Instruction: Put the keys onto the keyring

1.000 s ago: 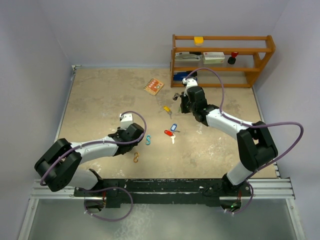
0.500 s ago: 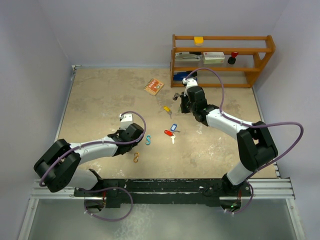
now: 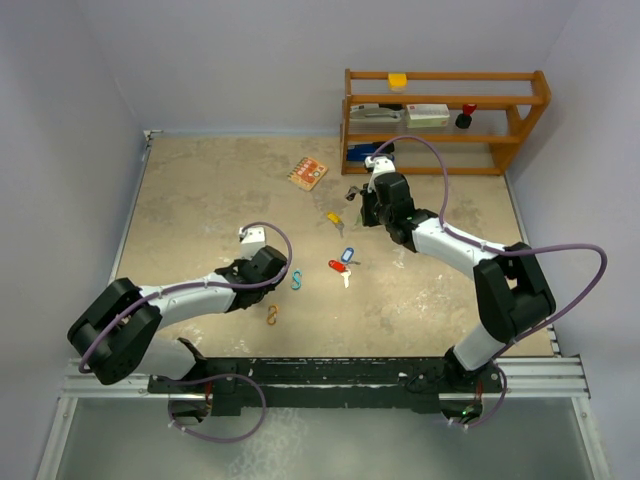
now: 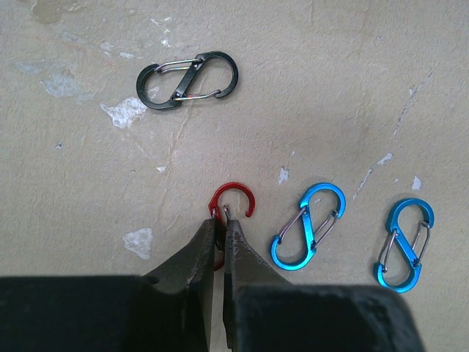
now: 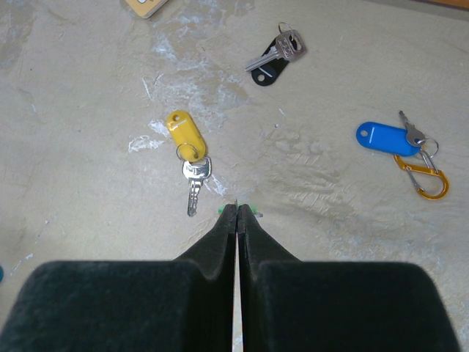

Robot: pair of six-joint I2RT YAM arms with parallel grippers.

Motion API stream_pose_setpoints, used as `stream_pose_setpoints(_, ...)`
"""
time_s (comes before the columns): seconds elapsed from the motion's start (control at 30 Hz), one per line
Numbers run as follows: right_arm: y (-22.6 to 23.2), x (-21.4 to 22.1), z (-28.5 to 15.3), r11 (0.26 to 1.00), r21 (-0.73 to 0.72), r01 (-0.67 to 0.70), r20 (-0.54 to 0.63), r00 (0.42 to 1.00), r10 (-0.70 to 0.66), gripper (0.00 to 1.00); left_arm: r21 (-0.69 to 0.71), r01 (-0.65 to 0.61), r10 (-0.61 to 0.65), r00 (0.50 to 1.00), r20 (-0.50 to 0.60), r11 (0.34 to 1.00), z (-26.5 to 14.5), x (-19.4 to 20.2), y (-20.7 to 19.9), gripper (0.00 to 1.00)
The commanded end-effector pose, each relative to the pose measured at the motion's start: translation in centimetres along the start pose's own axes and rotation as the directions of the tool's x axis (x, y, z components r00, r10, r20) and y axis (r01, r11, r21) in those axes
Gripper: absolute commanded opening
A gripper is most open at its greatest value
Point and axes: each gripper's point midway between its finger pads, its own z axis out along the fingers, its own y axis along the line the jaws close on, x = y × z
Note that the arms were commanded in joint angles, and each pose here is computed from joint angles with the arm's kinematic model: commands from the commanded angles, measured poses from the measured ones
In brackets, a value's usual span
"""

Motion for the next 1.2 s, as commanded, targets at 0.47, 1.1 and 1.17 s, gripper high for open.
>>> stream_pose_setpoints(0.47, 6.1, -2.0, -1.5, 0.973, -0.181, 0.145, 0.077, 0.988, -0.133, 0.0, 0.25, -0.06, 0.007, 0.978, 0.206, 0.966, -3.8, -12.1, -8.8, 0.0)
stream_pose_setpoints(1.1, 12.9, -1.0, -5.2, 0.795, -0.49, 0.357, 0.237, 0.933, -0.272, 0.0, 0.426, -0.108, 0.021, 0.979, 0.204, 0.898, -3.7, -14.1, -15.2, 0.0)
stream_pose_setpoints(1.17, 13.2, -0.8, -5.5, 0.779, -0.509, 0.366, 0.244, 0.929, -0.278, 0.0, 0.437, -0.108, 0.018, 0.978, 0.206, 0.893, -3.8, -14.3, -15.4, 0.0)
